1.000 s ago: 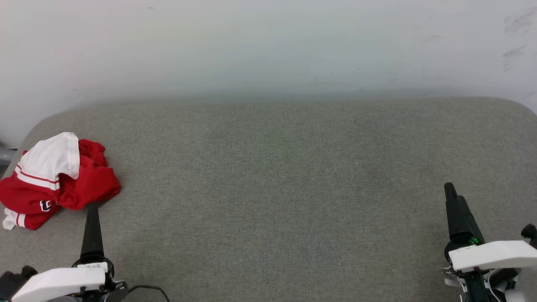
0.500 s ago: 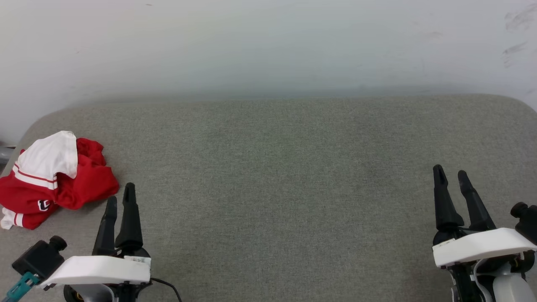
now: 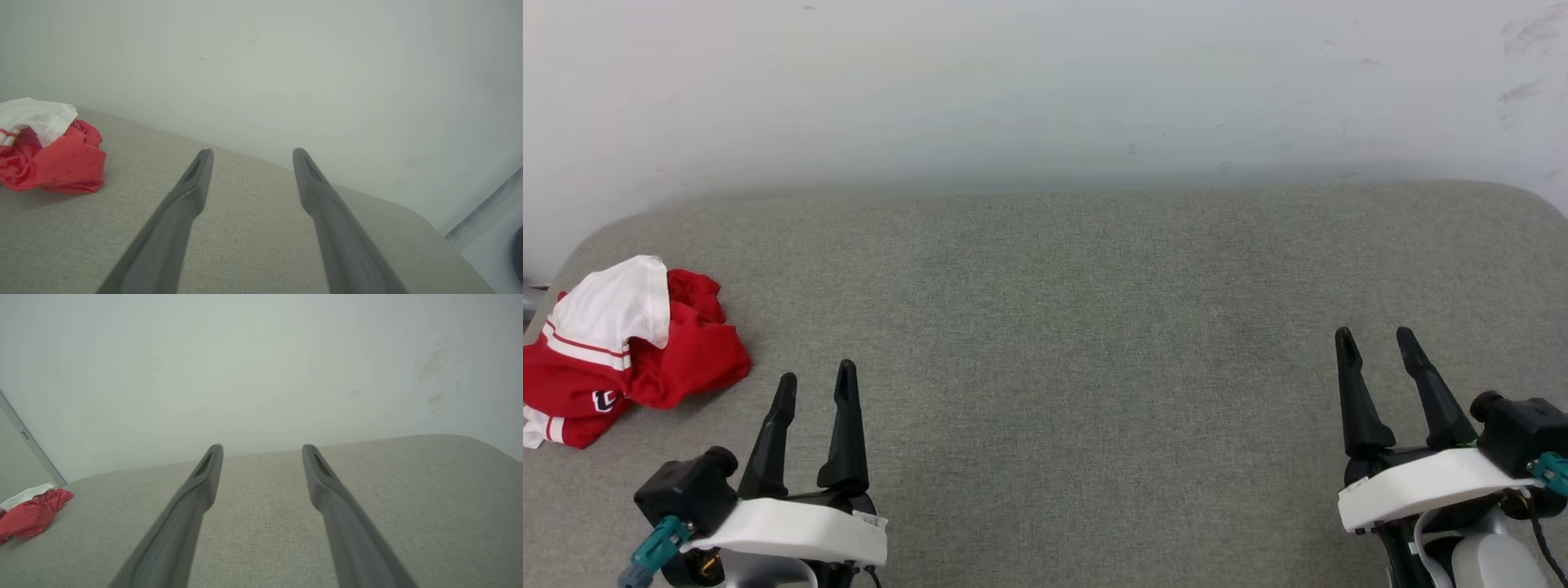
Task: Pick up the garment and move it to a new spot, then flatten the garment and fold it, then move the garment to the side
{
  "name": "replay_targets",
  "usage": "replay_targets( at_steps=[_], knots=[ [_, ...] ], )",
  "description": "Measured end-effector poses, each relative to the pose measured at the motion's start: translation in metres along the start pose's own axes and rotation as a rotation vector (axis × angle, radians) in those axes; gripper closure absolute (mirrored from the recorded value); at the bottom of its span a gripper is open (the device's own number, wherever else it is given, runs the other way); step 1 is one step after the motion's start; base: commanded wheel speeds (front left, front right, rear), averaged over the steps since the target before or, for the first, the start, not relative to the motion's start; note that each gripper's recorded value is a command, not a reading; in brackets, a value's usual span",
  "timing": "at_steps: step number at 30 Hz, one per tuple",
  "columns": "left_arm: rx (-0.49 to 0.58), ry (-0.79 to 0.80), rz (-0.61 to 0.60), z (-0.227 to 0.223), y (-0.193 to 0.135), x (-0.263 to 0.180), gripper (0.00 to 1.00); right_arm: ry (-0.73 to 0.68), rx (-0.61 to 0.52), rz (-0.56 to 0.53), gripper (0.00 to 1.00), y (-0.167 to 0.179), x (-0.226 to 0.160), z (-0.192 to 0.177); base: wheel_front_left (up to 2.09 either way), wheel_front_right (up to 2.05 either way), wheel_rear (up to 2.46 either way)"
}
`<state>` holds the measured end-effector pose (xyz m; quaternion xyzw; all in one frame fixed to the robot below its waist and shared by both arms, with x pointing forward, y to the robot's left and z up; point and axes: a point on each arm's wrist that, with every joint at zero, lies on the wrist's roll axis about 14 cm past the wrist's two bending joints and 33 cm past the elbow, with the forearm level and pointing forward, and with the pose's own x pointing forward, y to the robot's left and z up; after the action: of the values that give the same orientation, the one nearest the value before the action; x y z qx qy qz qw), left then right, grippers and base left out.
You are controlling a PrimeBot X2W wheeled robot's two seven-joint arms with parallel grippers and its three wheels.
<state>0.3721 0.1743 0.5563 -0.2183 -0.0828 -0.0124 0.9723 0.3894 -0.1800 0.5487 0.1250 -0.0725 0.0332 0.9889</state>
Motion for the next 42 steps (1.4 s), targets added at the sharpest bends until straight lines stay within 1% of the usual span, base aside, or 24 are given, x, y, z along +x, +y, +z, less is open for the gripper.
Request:
replay_targets(
  at_steps=[5, 7, 13, 16, 20, 23, 29, 32, 35, 40, 42],
  knots=[
    [0.095, 0.007, -0.02, -0.003, -0.007, -0.001, 0.0, 0.015, -0.07, 0.006, 0.0, 0.0, -0.001, -0.005, 0.0, 0.0, 0.0],
    [0.111, 0.019, -0.025, -0.007, -0.009, -0.003, 0.0, 0.028, -0.094, 0.004, 0.0, -0.002, -0.003, -0.01, 0.0, 0.0, 0.0],
    [0.206, 0.024, -0.024, -0.011, -0.01, -0.005, 0.0, 0.033, -0.168, 0.015, 0.0, -0.001, -0.004, -0.012, 0.0, 0.0, 0.0],
    [0.227, 0.026, -0.032, -0.013, -0.012, -0.006, 0.0, 0.033, -0.206, 0.024, 0.0, 0.0, -0.004, -0.012, 0.0, 0.0, 0.0],
    [0.293, 0.027, -0.054, -0.016, -0.016, -0.007, 0.0, 0.029, -0.242, 0.036, 0.0, 0.003, -0.003, -0.012, 0.0, 0.0, 0.0],
    [0.319, 0.03, -0.063, -0.019, -0.018, -0.008, 0.0, 0.024, -0.276, 0.045, 0.0, 0.004, -0.002, -0.011, 0.0, 0.0, 0.0],
    [0.337, 0.021, -0.073, -0.019, -0.021, -0.008, 0.0, 0.005, -0.318, 0.079, 0.0, 0.014, 0.0, -0.009, 0.0, 0.0, 0.0],
    [0.32, 0.006, -0.071, -0.016, -0.022, -0.008, 0.0, -0.003, -0.317, 0.086, 0.0, 0.016, 0.0, -0.007, 0.0, 0.0, 0.0],
    [0.283, -0.015, -0.055, -0.01, -0.019, -0.009, 0.0, -0.017, -0.286, 0.075, 0.0, 0.014, 0.0, -0.004, 0.0, 0.0, 0.0],
    [0.25, -0.033, -0.053, -0.005, -0.013, -0.012, 0.0, -0.022, -0.183, 0.044, 0.0, 0.008, -0.001, -0.005, 0.0, 0.0, 0.0],
    [0.253, -0.031, -0.06, -0.005, -0.011, -0.014, 0.0, -0.02, -0.149, 0.031, 0.0, 0.004, -0.002, -0.007, 0.0, 0.0, 0.0]
  ],
)
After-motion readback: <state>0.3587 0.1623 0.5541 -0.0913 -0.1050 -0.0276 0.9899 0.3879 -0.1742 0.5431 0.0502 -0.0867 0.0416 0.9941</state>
